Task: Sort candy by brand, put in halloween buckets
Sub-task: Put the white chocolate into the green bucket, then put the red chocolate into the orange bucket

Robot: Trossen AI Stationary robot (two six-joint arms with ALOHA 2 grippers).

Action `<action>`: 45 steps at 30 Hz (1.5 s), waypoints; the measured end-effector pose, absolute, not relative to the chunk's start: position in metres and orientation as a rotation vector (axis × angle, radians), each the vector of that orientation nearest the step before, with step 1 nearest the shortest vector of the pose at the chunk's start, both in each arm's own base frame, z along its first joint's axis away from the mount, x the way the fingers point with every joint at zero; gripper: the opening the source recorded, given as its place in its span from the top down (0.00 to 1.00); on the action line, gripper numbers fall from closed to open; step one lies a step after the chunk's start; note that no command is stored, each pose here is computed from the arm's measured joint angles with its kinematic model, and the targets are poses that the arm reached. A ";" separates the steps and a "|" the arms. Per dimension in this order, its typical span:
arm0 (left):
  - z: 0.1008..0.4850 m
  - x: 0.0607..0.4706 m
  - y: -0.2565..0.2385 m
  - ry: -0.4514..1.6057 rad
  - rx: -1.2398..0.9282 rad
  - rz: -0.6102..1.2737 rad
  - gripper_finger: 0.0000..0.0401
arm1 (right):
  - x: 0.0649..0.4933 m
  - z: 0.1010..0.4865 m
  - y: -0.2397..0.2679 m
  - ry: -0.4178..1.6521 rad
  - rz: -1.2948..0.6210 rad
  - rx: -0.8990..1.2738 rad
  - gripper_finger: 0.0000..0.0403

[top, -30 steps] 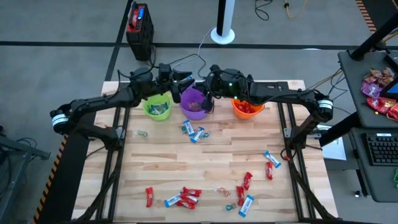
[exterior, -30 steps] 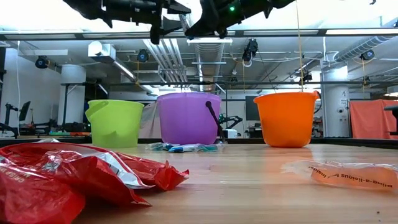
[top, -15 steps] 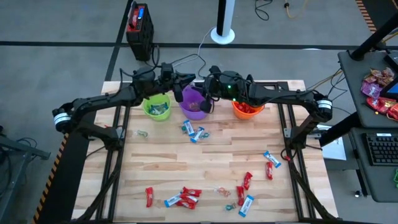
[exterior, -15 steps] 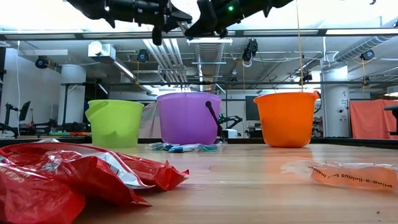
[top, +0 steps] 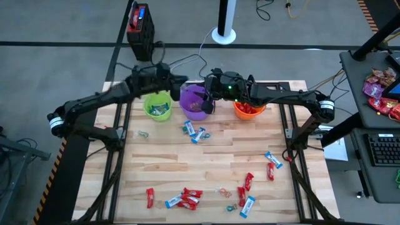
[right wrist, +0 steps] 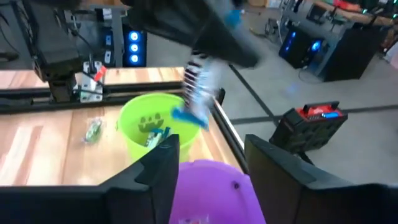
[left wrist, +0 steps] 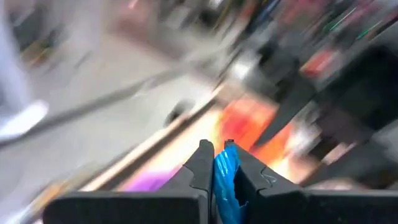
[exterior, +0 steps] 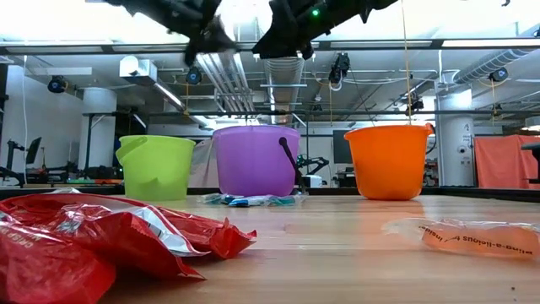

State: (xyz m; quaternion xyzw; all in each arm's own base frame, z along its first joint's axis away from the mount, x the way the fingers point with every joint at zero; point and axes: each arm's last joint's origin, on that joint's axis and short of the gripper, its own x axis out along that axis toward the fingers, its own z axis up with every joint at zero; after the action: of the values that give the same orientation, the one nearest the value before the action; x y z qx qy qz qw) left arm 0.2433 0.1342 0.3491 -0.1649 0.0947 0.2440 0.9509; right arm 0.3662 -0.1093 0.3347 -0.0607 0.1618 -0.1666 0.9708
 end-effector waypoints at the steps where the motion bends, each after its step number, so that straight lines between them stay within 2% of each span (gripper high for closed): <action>1: 0.350 0.236 0.133 0.303 -0.340 0.556 0.98 | 0.366 0.334 -0.109 0.335 -0.336 -0.121 0.55; 4: 0.344 0.211 0.126 0.704 -0.325 0.764 0.98 | 0.366 0.332 -0.109 0.351 -0.335 -0.117 0.53; 7: 0.334 0.192 0.121 0.992 -0.293 0.866 0.98 | 0.366 0.333 -0.109 0.349 -0.335 -0.114 0.53; 11: 0.309 0.188 0.121 1.071 -0.259 0.840 0.98 | 0.366 0.332 -0.109 0.350 -0.335 -0.117 0.54; 17: 0.272 0.194 0.131 1.034 -0.223 0.825 0.98 | 0.366 0.333 -0.109 0.345 -0.339 -0.090 0.55; 20: 0.268 0.196 0.134 0.994 -0.242 0.853 0.95 | 0.366 0.332 -0.109 0.343 -0.343 -0.063 0.54; 28: 0.270 0.196 0.134 0.970 -0.239 0.856 0.73 | 0.364 0.329 -0.105 0.370 -0.342 0.040 0.55; 31: 0.276 0.194 0.130 0.954 -0.268 0.861 0.66 | 0.356 0.327 -0.101 0.440 -0.337 0.207 0.55; 36: 0.298 0.194 0.115 0.792 -0.357 0.763 0.60 | 0.336 0.332 -0.086 0.678 -0.146 0.521 0.55; 40: 0.322 0.198 0.101 0.589 -0.312 0.628 0.59 | 0.321 0.324 -0.061 0.960 -0.012 0.869 0.55; 43: 0.338 0.199 0.093 0.457 -0.242 0.569 0.59 | 0.311 0.313 -0.028 1.197 -0.065 1.018 0.55; 45: 0.347 0.197 0.091 0.391 -0.213 0.557 0.59 | 0.299 0.303 -0.002 1.376 -0.137 0.997 0.55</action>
State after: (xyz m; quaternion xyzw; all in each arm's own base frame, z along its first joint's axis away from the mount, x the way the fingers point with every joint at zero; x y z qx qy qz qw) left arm 0.1973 0.0907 0.3468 -0.1044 0.1913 0.2728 0.9371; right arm 0.2990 -0.0017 0.3033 0.4401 0.6079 -0.0603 0.6581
